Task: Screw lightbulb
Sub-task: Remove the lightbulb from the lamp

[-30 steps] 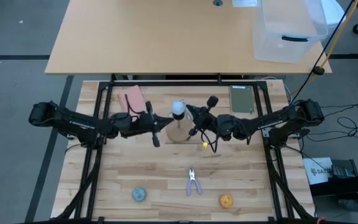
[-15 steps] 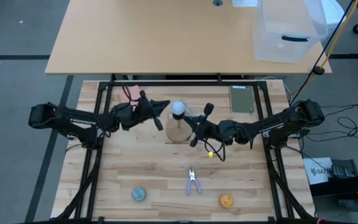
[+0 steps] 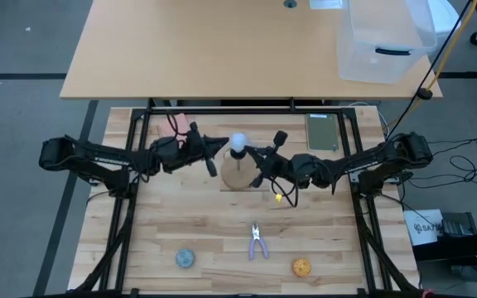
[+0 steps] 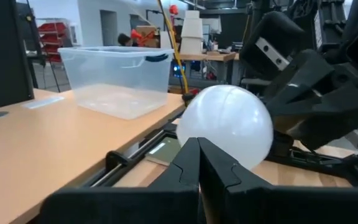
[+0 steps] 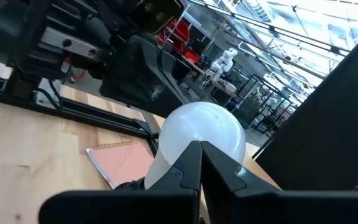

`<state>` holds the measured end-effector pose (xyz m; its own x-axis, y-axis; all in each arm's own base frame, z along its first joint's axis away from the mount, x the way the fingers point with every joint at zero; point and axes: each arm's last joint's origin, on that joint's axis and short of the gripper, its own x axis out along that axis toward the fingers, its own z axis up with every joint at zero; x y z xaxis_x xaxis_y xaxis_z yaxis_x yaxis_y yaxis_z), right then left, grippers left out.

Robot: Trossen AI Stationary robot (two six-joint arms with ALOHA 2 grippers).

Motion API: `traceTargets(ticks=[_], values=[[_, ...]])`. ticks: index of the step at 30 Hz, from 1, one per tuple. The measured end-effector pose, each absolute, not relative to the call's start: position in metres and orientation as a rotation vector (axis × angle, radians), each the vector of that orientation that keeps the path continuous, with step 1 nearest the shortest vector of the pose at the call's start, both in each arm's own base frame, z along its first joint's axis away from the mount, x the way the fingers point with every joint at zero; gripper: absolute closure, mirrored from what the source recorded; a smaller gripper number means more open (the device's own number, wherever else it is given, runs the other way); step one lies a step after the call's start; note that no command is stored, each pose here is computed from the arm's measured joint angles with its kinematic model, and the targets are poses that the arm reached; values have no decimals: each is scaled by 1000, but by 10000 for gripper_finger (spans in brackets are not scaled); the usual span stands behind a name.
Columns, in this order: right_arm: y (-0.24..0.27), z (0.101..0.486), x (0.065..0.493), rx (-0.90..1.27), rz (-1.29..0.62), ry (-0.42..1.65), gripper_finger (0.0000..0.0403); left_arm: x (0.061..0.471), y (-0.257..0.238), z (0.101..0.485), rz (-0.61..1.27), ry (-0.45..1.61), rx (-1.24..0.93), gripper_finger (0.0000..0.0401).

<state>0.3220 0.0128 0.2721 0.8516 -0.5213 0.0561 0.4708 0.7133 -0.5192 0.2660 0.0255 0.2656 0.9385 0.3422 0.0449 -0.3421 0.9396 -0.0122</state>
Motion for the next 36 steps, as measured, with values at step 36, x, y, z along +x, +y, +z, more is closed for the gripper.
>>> traceTargets(ticks=[36], values=[[28,263,321,-531,-513,162,403,262,12,272,463,-48,139,401]])
